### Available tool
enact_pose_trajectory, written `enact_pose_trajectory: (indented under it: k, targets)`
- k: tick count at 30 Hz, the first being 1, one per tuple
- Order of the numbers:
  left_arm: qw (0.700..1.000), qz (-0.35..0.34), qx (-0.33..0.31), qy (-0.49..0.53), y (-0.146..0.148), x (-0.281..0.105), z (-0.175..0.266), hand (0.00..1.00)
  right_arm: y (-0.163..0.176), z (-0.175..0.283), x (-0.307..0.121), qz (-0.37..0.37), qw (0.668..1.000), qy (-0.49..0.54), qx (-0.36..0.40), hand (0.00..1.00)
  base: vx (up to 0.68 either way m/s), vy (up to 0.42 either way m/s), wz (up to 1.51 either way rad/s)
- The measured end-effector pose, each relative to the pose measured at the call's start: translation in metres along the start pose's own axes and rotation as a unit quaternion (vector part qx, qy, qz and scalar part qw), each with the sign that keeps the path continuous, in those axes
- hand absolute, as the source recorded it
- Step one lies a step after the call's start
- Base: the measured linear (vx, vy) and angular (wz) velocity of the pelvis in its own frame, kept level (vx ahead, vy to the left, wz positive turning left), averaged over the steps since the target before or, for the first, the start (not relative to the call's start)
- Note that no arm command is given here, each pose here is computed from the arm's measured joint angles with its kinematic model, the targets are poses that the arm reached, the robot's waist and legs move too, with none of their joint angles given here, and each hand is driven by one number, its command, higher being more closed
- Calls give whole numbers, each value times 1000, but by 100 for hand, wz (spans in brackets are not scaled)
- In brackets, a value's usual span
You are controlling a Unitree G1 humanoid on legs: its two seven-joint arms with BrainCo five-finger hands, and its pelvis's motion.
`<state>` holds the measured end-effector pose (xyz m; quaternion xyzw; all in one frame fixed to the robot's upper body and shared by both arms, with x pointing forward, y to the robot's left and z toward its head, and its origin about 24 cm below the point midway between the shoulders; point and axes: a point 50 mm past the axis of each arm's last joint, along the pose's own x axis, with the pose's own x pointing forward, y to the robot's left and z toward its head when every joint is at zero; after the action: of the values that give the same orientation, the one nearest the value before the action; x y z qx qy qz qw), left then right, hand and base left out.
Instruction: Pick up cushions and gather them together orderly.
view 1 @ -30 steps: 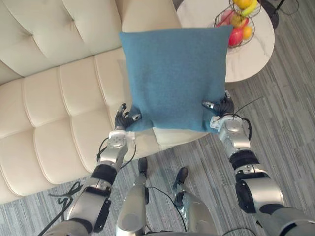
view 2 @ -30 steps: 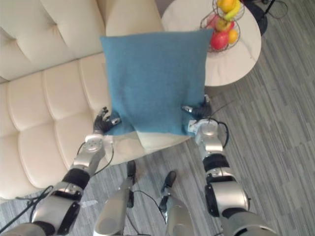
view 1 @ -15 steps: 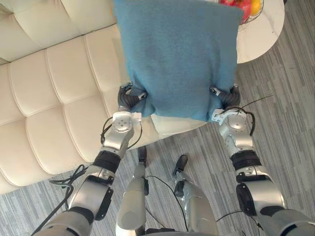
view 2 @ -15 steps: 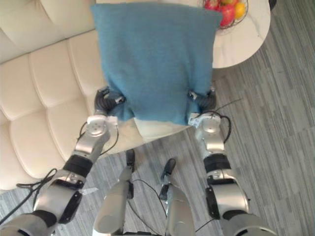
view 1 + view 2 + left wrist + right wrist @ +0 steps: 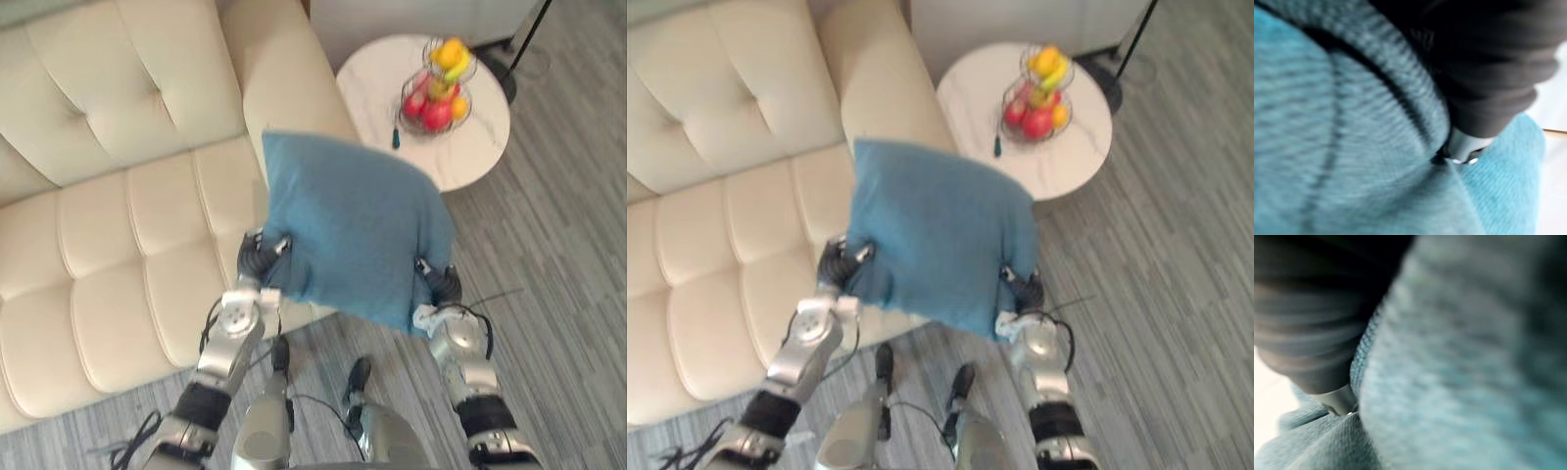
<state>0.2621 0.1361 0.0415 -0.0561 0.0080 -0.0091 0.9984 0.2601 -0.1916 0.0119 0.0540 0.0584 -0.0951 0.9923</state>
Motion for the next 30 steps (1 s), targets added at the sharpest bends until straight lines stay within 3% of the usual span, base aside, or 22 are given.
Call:
enact_pose_trajectory:
  k: [5, 16, 24, 30]
  targets:
    - [998, 25, -54, 12, 7, -36, -8, 100, 6, -12, -30, 20, 1000, 16, 9, 100, 6, 11, 10]
    - [992, 64, -92, 63, 14, -84, -28, 100, 11, -10, -64, 45, 999, 9, 5, 100, 10, -5, 6]
    - [988, 69, -115, 74, 13, -86, -33, 100, 12, -7, -58, 42, 999, -2, -15, 100, -19, -16, 66]
    - [984, 57, -118, 118, 2, -78, -55, 100, -2, -26, -48, -1, 999, 37, -31, 100, 57, 76, 71]
